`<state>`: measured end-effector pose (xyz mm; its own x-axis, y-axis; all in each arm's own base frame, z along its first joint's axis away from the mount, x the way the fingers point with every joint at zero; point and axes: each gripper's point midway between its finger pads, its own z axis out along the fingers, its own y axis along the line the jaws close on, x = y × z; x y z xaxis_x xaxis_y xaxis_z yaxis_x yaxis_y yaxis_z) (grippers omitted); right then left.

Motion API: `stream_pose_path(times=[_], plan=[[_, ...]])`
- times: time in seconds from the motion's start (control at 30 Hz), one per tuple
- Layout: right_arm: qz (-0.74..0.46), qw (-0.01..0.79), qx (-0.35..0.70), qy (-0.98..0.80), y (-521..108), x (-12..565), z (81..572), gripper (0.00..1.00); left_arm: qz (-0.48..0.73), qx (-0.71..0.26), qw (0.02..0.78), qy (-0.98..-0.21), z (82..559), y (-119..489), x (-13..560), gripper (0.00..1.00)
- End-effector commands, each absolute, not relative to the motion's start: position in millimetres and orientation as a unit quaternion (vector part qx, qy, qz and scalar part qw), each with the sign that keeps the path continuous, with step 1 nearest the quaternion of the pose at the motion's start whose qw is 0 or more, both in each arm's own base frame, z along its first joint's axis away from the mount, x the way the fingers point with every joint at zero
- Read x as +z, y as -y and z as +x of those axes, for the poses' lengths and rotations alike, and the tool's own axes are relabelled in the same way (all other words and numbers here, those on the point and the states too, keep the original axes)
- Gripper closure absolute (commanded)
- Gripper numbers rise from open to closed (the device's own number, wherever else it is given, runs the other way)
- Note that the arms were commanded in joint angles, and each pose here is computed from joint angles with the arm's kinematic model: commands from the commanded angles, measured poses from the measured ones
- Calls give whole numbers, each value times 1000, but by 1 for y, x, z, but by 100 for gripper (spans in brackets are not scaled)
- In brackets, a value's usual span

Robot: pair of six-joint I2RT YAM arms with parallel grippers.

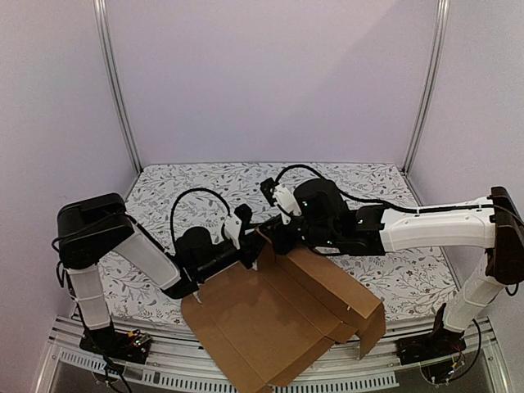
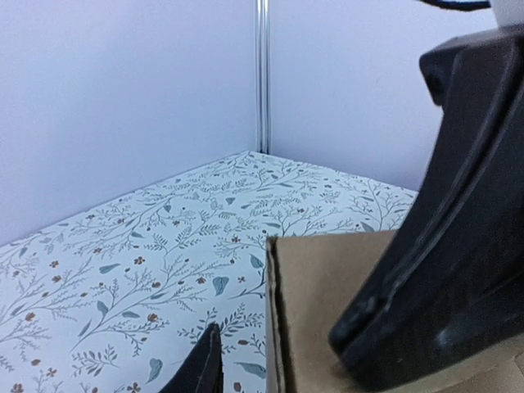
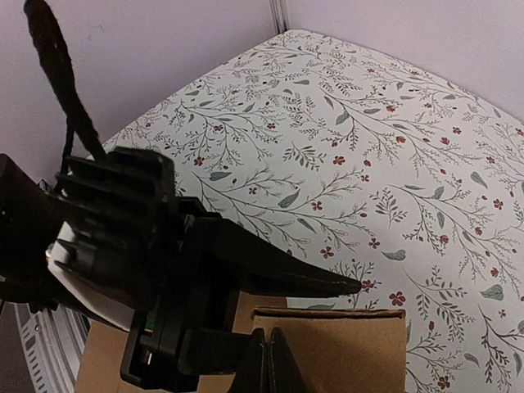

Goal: Fold the paper box

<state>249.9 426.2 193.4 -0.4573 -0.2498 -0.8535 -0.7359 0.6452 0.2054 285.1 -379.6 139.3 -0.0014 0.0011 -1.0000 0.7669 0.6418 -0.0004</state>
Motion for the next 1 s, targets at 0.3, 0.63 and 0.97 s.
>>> stream_pose_path(times=[0.3, 0.63, 0.97], plan=[[-324, 366, 252, -835, -411, 156, 238, 100, 259, -335, 722, -547, 287, 376, 215, 100], [-326, 368, 253, -833, -412, 159, 238, 100, 269, -326, 711, -562, 288, 377, 196, 69], [-326, 364, 252, -835, -411, 154, 237, 100, 274, -309, 678, -608, 300, 382, 141, 59]])
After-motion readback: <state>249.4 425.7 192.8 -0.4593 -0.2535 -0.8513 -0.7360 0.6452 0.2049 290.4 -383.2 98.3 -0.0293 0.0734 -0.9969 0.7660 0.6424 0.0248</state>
